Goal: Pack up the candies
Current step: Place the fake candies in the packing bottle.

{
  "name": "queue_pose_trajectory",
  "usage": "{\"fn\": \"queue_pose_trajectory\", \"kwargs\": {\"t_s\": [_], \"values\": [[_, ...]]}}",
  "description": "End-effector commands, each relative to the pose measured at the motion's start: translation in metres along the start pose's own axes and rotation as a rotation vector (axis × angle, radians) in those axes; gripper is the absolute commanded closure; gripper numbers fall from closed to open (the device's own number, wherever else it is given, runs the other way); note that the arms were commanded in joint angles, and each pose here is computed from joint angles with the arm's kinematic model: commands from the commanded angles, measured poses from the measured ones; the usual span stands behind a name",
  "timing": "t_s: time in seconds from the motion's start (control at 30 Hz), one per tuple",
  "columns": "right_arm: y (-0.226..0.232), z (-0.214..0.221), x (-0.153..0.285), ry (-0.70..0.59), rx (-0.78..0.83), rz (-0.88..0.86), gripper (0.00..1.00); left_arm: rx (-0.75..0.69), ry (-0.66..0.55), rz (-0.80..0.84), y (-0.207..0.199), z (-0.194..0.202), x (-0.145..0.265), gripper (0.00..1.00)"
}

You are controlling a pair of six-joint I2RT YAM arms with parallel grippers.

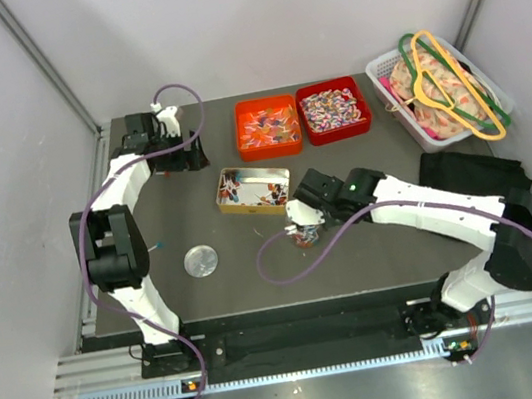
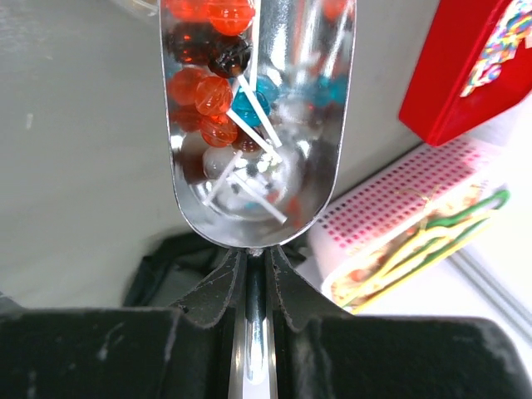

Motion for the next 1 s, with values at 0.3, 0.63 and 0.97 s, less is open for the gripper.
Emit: {"fn": "queue_pose_trajectory", "kwargs": {"t_s": [0.3,0.63,0.97], "values": [[-0.019,-0.003,0.022,0.098,0.139,0.09,1.0,-0.006,-0.077,0.011,0.005,-0.015,0.022,0.01],[-0.027,0.0,0.032,0.182,0.228,0.164,1.0,0.003,-0.08,0.022,0.004,-0.013,0.022,0.01],[-0.038,-0.007,0.043,0.236,0.302,0.255,1.0,0.002,-0.086,0.037,0.002,-0.012,0.022,0.01]]}}
Point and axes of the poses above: each gripper's point midway between its finger pads, its own x axis back along the fingers, its own y axis along the line the jaws close on, z = x × y, the point moved 2 cm from there along x, back along the fingers
